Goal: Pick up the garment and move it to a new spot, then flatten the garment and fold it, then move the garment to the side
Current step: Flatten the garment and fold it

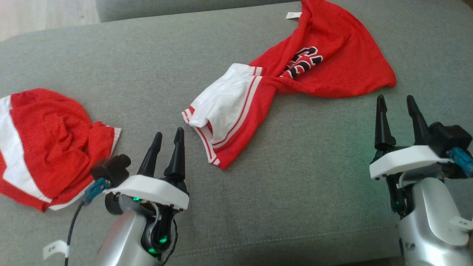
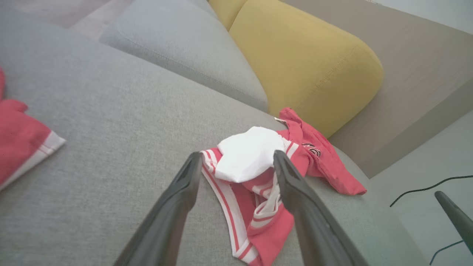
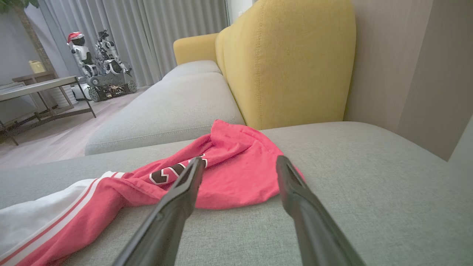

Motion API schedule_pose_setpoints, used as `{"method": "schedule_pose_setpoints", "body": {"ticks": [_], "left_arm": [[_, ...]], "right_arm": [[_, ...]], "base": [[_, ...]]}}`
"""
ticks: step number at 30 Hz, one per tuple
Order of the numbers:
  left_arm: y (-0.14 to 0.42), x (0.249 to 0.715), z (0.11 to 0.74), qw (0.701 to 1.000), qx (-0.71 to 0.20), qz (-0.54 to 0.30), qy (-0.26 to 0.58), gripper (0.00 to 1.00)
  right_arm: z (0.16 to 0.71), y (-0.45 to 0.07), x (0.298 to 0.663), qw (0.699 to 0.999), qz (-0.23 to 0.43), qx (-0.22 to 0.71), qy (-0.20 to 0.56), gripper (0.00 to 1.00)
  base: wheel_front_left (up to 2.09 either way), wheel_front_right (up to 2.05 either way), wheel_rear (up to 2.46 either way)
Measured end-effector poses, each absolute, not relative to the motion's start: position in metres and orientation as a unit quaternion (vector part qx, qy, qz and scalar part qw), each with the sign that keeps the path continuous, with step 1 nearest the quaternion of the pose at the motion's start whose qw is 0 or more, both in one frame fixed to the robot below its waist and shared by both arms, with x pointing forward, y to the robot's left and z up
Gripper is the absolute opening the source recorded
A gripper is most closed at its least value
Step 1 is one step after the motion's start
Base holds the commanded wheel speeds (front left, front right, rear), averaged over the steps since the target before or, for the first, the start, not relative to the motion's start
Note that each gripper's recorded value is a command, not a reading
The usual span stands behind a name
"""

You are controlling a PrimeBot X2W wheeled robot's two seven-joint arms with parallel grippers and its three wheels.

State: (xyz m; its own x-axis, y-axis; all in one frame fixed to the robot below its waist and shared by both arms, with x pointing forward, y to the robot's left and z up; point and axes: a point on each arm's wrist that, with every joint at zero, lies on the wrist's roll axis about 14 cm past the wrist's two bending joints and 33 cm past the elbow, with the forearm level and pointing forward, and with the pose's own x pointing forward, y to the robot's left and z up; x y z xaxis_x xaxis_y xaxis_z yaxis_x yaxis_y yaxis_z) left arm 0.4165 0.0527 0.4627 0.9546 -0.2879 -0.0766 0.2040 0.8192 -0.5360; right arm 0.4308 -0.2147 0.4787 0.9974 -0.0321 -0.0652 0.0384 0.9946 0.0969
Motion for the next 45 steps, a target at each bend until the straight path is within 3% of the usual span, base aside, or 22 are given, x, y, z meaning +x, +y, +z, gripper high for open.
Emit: {"method": "schedule_pose_setpoints", "body": {"ticks": [18,34,35,36,37,38,45], "left_arm": [[0.011,0.445,0.402,0.921,-0.300,-0.127,0.213,1.00],[-0.002,0.452,0.400,0.912,-0.315,-0.144,0.218,1.00],[-0.002,0.452,0.400,0.912,-0.315,-0.145,0.219,0.94],[-0.003,0.452,0.401,0.911,-0.316,-0.147,0.219,0.45],[-0.004,0.452,0.401,0.911,-0.317,-0.148,0.219,0.15],[-0.004,0.452,0.401,0.910,-0.318,-0.149,0.220,0.00],[-0.003,0.451,0.405,0.913,-0.315,-0.149,0.211,0.00]], "right_arm": [[0.473,-0.236,0.421,0.997,-0.047,0.045,0.042,1.00],[0.468,-0.238,0.422,0.997,-0.050,0.045,0.048,1.00],[0.468,-0.238,0.421,0.997,-0.050,0.045,0.048,1.00],[0.468,-0.238,0.421,0.997,-0.050,0.045,0.048,1.00],[0.468,-0.238,0.421,0.997,-0.050,0.045,0.049,1.00],[0.467,-0.238,0.421,0.997,-0.050,0.045,0.049,1.00],[0.468,-0.236,0.422,0.996,-0.048,0.049,0.049,1.00]], "base": [[0.00,0.00,0.00],[0.00,0.00,0.00],[0.00,0.00,0.00],[0.00,0.00,0.00],[0.00,0.00,0.00],[0.00,0.00,0.00],[0.00,0.00,0.00]]}}
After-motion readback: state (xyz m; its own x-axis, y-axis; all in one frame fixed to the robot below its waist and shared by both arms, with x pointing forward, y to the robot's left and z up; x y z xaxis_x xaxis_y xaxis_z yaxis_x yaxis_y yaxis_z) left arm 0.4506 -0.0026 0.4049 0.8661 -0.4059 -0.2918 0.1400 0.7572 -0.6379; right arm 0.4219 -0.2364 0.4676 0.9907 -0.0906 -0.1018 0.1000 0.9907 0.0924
